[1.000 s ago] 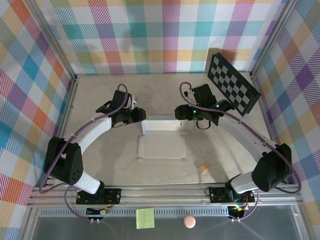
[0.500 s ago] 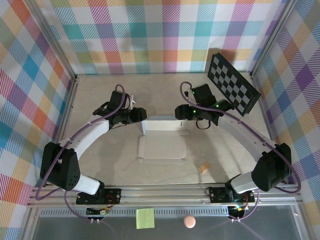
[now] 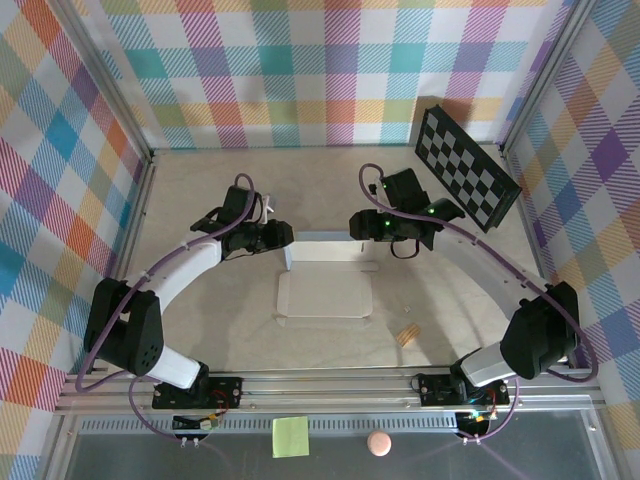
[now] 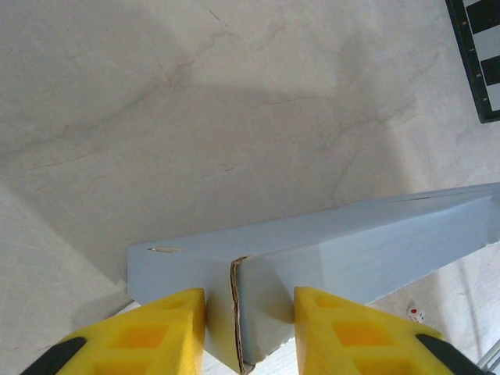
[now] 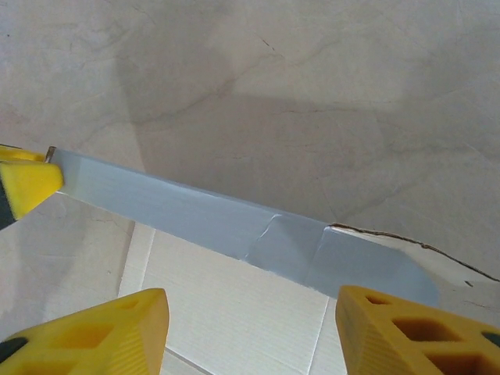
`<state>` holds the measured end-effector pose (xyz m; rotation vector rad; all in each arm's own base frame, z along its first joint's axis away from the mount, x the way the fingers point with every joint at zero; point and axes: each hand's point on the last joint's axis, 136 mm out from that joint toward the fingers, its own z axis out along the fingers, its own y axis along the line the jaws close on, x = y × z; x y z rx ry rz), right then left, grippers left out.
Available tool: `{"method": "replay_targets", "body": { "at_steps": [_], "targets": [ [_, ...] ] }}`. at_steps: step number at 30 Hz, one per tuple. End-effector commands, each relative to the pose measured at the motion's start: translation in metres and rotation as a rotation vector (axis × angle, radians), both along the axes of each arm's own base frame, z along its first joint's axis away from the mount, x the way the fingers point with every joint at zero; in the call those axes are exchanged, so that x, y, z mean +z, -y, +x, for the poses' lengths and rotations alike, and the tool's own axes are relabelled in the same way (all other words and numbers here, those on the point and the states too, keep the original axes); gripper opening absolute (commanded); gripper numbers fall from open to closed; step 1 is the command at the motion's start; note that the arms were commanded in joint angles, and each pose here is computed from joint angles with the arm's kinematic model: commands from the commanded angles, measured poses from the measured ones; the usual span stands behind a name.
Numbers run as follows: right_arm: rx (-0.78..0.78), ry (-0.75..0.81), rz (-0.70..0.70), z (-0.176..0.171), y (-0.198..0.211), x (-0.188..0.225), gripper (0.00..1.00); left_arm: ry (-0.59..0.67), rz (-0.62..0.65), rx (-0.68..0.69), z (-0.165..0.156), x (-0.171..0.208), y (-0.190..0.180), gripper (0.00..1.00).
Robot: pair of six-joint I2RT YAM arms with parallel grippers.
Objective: Fold the paper box
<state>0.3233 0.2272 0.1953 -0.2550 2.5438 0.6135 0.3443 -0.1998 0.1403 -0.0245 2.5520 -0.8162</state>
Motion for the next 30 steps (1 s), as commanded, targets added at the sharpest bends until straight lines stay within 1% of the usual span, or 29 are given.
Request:
{"method": "replay_targets", "body": {
  "at_steps": [1,4,11,14,17,24,26,30],
  "targets": [
    [-0.026,-0.059,0.019,0.000,-0.003,-0.015,0.58,-0.105,0.059,-0.010,-0.022,-0.035,-0.007,0.32],
    [-0.037,-0.083,0.030,-0.001,-0.004,-0.020,0.58,-0.103,0.062,-0.004,-0.024,-0.036,-0.009,0.32],
    [-0.066,-0.135,0.015,-0.001,-0.003,-0.043,0.62,-0.102,0.062,0.000,-0.027,-0.034,-0.010,0.32],
    [-0.060,-0.147,0.041,0.001,-0.009,-0.049,0.63,-0.102,0.062,0.000,-0.028,-0.034,-0.011,0.32],
    [-0.050,-0.160,0.099,0.002,-0.019,-0.050,0.62,-0.103,0.060,-0.002,-0.029,-0.034,-0.011,0.31],
    [-0.083,-0.151,0.260,0.007,-0.031,-0.043,0.53,-0.104,0.057,-0.003,-0.029,-0.036,-0.010,0.32],
    [-0.105,-0.142,0.299,0.009,-0.031,-0.041,0.49,-0.104,0.057,-0.004,-0.029,-0.036,-0.010,0.32],
    [-0.137,-0.136,0.352,0.012,-0.027,-0.039,0.44,-0.106,0.055,-0.006,-0.030,-0.037,-0.010,0.31]
  ]
}}
